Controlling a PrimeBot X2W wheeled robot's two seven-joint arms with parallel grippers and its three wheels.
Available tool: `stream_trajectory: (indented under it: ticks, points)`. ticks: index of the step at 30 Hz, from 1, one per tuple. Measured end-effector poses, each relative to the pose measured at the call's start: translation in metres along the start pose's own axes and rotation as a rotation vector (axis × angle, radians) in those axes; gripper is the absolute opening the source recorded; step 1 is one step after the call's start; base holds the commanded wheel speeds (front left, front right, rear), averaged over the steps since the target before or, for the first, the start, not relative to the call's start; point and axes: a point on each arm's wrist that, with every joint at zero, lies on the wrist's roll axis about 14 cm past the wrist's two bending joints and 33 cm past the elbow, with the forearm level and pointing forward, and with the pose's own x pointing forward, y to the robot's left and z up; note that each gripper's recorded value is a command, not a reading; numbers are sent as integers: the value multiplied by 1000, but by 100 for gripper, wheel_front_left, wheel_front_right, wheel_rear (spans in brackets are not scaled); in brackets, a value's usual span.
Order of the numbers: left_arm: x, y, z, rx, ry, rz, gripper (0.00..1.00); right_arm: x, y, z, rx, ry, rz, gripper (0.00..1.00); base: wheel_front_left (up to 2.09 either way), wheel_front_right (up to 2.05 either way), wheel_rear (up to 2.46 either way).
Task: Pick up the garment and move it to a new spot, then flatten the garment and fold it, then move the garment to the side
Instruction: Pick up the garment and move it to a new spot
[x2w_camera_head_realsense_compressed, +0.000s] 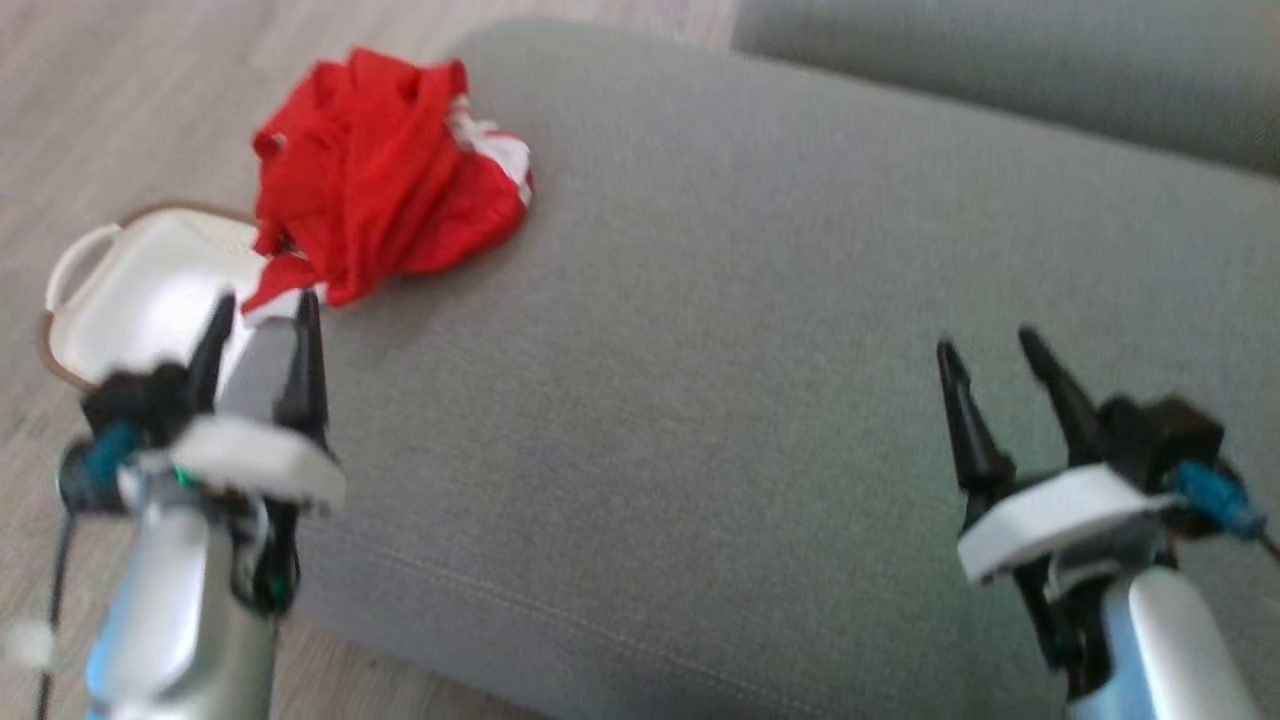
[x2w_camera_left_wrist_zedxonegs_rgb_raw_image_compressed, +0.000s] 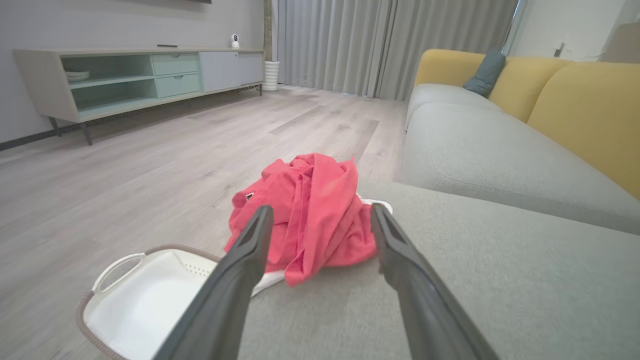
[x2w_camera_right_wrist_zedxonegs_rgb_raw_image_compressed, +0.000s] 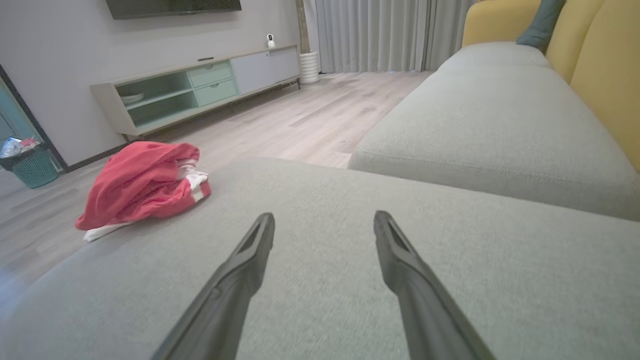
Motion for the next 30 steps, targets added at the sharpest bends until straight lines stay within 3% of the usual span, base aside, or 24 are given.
stream_trajectory:
  ticks: [8, 18, 19, 20, 25, 30]
  points:
    - [74, -6, -36, 3, 154, -11, 100, 26, -33, -22, 2, 64, -49, 100, 0, 0, 0]
    - [104, 11, -110, 34, 465, 53, 100, 37, -65, -52, 33, 125, -106, 100, 0, 0, 0]
    - [106, 8, -113, 38, 479, 46, 73, 36, -66, -54, 34, 129, -110, 100, 0, 0, 0]
    - [107, 5, -115, 39, 486, 39, 4, 36, -67, -54, 35, 131, -112, 100, 0, 0, 0]
    - [111, 15, -105, 70, 449, 39, 0, 36, -66, -53, 34, 130, -111, 100, 0, 0, 0]
    - [124, 26, -66, 100, 322, 45, 0, 33, -64, -44, 24, 111, -112, 100, 0, 0, 0]
